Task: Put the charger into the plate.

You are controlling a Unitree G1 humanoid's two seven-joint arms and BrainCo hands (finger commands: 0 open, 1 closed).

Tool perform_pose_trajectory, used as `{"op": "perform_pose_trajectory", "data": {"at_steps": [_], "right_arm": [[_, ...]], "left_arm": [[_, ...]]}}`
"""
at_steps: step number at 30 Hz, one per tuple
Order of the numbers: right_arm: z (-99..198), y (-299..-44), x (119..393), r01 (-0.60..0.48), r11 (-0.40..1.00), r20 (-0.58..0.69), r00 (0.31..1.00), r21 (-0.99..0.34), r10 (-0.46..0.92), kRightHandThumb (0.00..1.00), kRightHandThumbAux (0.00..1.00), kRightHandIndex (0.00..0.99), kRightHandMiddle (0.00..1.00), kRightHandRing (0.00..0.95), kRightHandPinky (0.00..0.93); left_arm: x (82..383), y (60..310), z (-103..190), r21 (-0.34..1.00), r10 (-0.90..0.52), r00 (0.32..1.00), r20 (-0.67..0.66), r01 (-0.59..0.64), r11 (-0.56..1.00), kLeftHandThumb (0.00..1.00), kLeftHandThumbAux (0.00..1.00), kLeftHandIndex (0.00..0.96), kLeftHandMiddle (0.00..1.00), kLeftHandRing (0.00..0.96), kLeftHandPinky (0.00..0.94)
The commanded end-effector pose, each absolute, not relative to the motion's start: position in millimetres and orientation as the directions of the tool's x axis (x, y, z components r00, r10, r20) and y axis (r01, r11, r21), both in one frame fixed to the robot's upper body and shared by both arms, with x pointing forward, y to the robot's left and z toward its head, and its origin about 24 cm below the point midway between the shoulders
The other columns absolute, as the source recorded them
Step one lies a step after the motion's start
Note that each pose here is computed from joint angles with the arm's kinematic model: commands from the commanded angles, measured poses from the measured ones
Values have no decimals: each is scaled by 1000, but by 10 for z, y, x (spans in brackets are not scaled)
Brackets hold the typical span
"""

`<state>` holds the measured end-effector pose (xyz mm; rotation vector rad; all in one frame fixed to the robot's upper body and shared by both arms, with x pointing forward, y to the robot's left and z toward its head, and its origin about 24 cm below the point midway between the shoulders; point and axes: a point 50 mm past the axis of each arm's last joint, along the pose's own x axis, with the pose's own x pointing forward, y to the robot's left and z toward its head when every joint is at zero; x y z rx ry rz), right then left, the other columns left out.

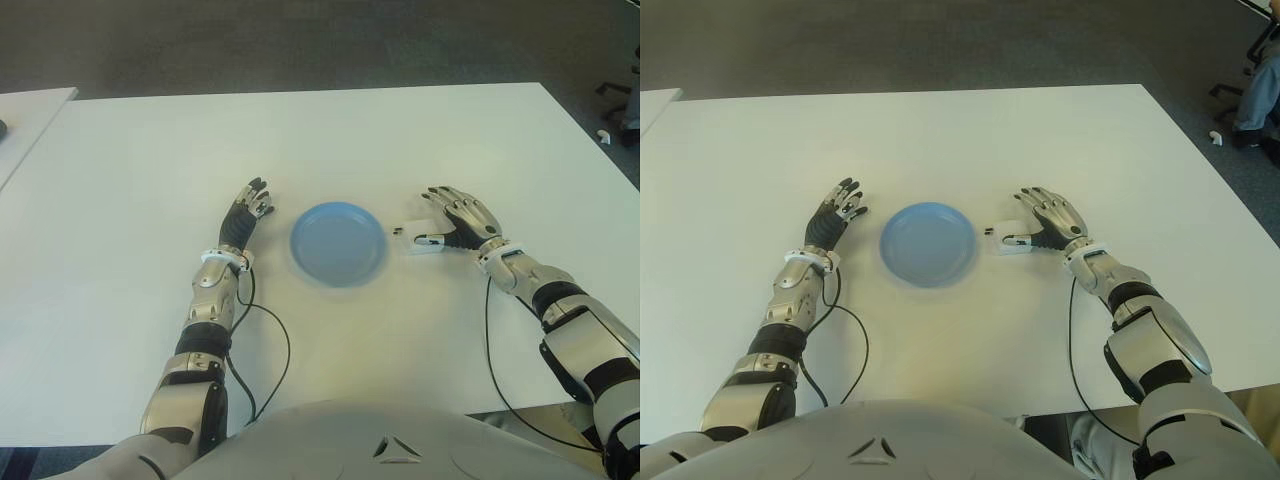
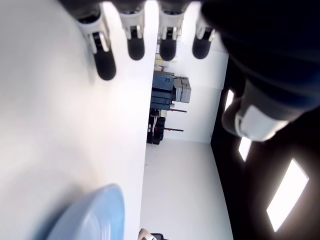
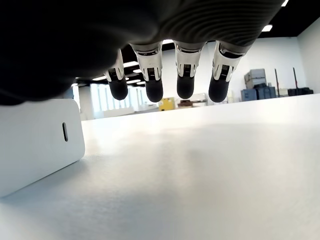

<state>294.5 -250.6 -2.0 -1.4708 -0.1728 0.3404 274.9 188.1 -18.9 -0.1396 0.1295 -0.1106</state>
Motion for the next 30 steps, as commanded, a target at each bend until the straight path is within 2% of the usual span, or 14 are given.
{"op": "perform_pose_trajectory", "data": {"at_steps": [1,16,30], "right_arm": [[-208,-2535,2777,-215,52,-187,927,-975,324,274,190,0,0,0,0],[-59,-2552,2794,-143,197,-69,937,-970,342,262,187,0,0,0,0],[38,-2527,2788,-102,259,7,922,-960,388,283,179,0,0,0,0]], "left_arm": [[2703,1890,-289,-154,-127,976,-175,100,983,0,559,1,33,2,0],[2712,1885,-302,-147,-141,973,-184,114,983,0,545,13,44,12,0],[2718,1879,-309,-135,-160,970,-180,137,981,0,522,17,26,0,0]]}}
